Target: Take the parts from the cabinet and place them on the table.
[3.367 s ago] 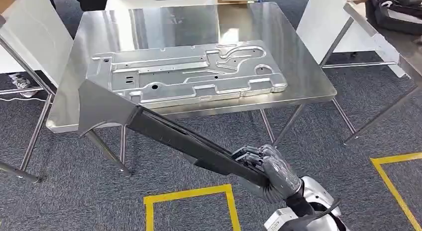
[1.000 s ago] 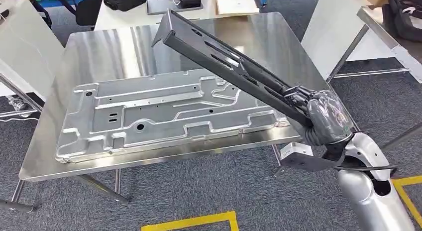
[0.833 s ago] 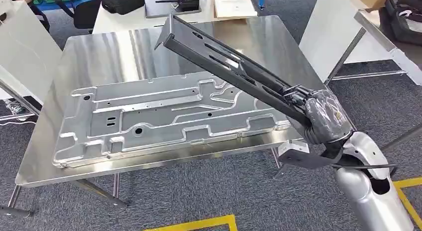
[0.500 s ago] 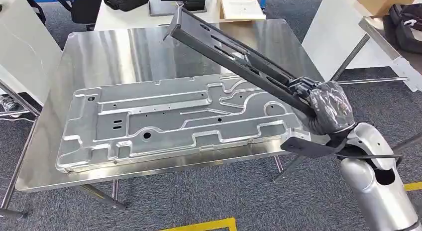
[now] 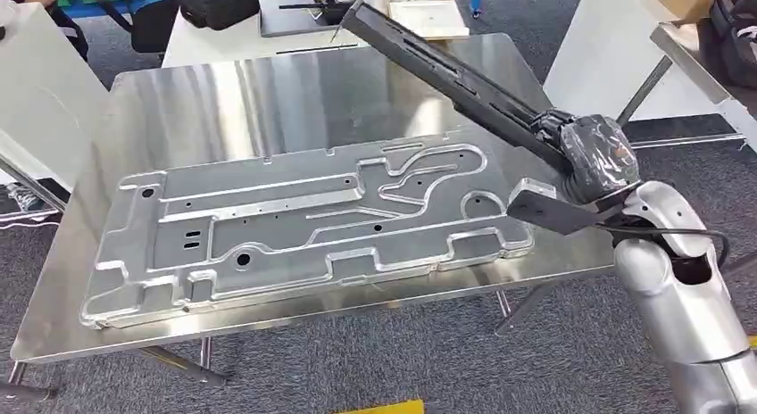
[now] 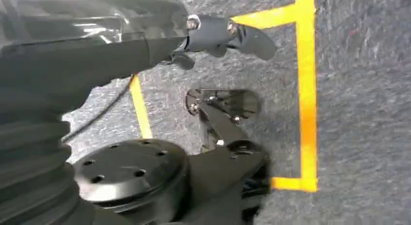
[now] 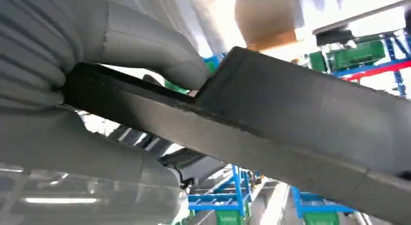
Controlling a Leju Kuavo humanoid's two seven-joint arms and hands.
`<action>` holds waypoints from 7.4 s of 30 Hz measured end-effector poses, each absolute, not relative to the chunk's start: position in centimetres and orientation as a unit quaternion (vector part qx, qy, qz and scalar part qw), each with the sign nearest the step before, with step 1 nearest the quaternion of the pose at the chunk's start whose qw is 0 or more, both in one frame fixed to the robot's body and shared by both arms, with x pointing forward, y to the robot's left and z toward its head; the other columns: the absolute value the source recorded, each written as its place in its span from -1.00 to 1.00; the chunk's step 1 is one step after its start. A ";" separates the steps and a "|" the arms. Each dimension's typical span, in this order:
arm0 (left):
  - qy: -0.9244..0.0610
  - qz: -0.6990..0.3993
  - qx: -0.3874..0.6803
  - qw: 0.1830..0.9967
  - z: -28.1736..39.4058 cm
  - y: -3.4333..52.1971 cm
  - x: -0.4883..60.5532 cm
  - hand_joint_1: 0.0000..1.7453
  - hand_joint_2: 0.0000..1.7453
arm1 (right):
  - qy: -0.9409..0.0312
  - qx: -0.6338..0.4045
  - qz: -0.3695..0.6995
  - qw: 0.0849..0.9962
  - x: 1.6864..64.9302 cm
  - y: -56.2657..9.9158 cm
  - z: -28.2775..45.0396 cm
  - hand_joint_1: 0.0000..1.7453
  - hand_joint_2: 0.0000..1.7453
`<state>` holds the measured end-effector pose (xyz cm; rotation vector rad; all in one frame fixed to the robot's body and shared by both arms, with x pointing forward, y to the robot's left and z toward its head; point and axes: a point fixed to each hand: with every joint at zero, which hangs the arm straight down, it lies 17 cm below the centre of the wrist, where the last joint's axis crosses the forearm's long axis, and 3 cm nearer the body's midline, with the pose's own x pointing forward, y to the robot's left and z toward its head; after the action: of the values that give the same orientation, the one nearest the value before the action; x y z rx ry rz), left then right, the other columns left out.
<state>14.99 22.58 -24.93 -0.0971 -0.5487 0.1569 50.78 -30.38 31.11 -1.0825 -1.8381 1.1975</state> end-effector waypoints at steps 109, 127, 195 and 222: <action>-0.300 0.010 -0.027 0.953 -24.2 21.3 17.7 -1.00 -1.00 | -0.857 -0.197 0.323 0.349 45.4 -17.7 29.2 -1.00 -1.00; -0.305 0.023 -0.027 0.952 -24.2 21.4 17.2 -1.00 -1.00 | -0.962 -0.177 0.117 0.171 31.7 -23.0 42.4 -1.00 -1.00; -0.273 0.073 0.025 0.959 -25.6 25.8 13.2 -1.00 -1.00 | -0.591 -0.289 0.025 0.753 25.8 -41.5 -5.7 -1.00 -1.00; -0.268 0.080 0.011 0.960 -25.5 24.0 13.4 -1.00 -1.00 | -0.286 -0.184 0.051 0.939 13.2 -33.7 -24.8 -1.00 -1.00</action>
<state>13.36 24.02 -25.52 0.0223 -0.5438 0.1613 13.15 -33.70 -24.82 -0.3756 -0.5842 0.1039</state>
